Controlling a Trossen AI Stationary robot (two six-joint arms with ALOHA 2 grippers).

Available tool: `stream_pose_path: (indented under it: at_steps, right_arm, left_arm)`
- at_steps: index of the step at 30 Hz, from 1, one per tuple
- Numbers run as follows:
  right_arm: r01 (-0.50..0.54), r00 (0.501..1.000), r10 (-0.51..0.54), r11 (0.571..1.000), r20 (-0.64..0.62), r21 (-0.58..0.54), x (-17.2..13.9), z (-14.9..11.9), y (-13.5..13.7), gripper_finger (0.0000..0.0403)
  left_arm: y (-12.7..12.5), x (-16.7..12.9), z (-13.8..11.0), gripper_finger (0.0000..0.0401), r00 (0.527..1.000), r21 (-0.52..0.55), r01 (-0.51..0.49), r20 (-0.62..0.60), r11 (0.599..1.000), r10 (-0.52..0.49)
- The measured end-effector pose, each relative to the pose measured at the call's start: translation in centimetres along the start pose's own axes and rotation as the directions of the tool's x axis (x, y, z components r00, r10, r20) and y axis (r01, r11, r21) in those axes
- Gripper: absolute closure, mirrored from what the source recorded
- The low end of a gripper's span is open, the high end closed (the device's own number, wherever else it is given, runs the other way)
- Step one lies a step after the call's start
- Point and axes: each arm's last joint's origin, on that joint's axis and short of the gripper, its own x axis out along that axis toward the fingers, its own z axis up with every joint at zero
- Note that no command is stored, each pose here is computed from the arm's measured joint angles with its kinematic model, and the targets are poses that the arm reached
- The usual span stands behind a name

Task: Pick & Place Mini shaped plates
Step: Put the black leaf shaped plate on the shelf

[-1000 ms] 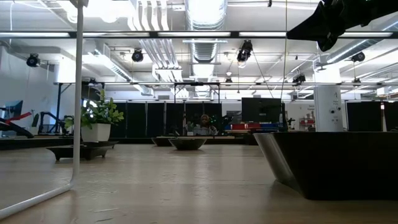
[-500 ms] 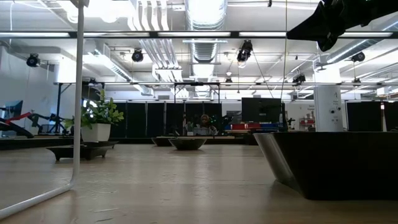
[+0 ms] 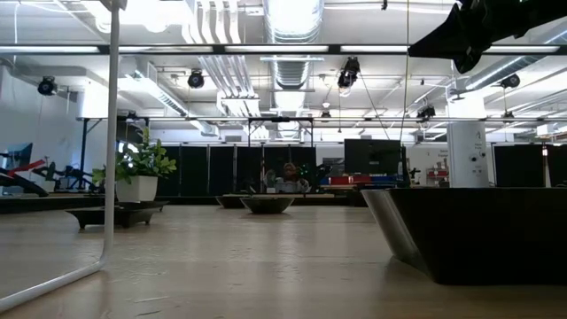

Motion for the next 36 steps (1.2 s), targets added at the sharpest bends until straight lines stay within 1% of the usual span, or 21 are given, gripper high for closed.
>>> stream_pose_path:
  at_steps: [6, 15, 19, 25, 31, 36]
  right_arm:
    - [0.0, 1.0, 0.0, 1.0, 0.0, 0.0, 0.0, 0.0, 0.0, 0.039]
    - [0.0, 1.0, 0.0, 1.0, 0.0, 0.0, 0.0, 0.0, 0.0, 0.039]
    - [0.0, 1.0, 0.0, 1.0, 0.0, 0.0, 0.0, 0.0, 0.0, 0.039]
    - [0.0, 1.0, 0.0, 1.0, 0.0, 0.0, 0.0, 0.0, 0.0, 0.039]
    - [-0.001, 1.0, 0.001, 1.0, 0.0, 0.0, 0.0, 0.0, 0.0, 0.039]
    - [0.0, 1.0, 0.0, 1.0, 0.0, 0.0, 0.0, 0.0, 0.0, 0.039]
  left_arm:
    - [0.21, 0.01, 0.15, 0.0401, 1.0, -0.009, -0.019, 0.002, 1.0, 0.019]
    - [0.21, 0.06, 0.23, 0.0401, 1.0, -0.049, -0.02, 0.0, 0.999, 0.02]
    - [0.15, 0.07, 0.32, 0.0401, 1.0, 0.03, -0.011, -0.007, 0.999, 0.011]
    - [0.03, 0.05, 0.36, 0.0401, 1.0, 0.037, 0.004, -0.005, 0.999, -0.004]
    - [0.01, 0.07, 0.47, 0.0401, 1.0, -0.016, 0.005, 0.005, 1.0, -0.005]
    - [0.02, 0.11, 0.47, 0.04, 1.0, -0.038, 0.004, 0.004, 0.999, -0.003]
